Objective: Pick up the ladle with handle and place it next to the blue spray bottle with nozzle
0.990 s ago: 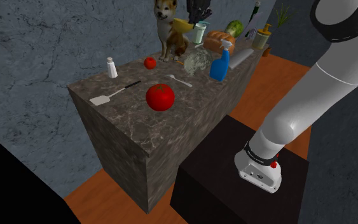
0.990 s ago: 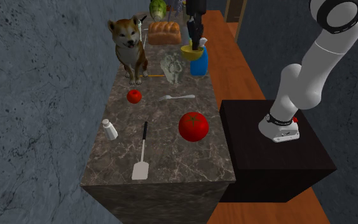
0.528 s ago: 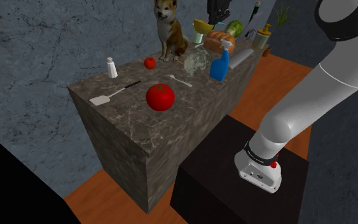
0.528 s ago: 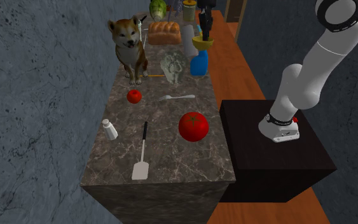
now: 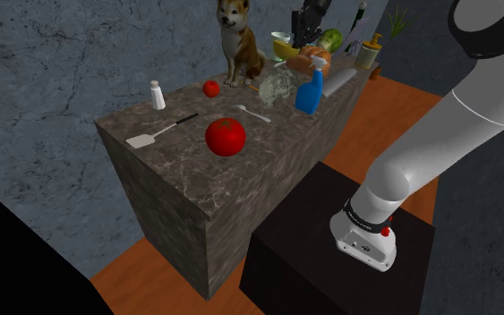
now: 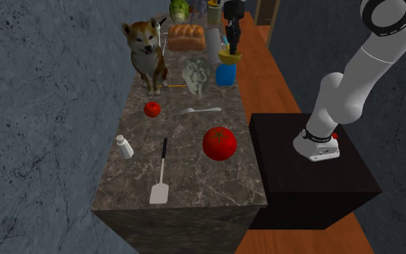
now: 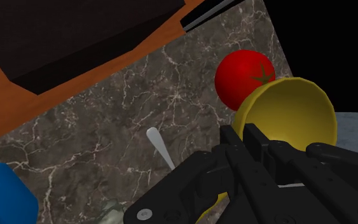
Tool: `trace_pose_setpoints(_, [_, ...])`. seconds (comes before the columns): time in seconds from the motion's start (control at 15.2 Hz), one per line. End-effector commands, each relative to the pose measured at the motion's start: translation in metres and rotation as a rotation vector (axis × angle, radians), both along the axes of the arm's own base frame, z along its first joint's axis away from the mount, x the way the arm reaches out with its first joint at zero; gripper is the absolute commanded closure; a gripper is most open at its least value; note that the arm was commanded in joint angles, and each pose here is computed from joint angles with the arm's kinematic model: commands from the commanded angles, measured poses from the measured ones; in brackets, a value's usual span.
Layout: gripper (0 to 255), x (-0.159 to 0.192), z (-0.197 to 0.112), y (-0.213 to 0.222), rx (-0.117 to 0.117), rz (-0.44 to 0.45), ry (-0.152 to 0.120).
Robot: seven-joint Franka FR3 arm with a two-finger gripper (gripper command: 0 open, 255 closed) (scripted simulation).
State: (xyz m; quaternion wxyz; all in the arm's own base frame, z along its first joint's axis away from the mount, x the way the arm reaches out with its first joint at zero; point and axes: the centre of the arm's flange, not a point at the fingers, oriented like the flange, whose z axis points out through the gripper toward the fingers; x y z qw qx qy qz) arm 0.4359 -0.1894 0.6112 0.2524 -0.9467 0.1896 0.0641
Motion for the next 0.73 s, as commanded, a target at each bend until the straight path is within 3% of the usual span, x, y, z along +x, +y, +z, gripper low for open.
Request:
trace_pose_setpoints(0.0, [255, 0.000, -0.010, -0.001, 0.000, 0.000, 0.000])
trace_pose_setpoints(0.66, [255, 0.000, -0.063, -0.001, 0.000, 0.000, 0.000])
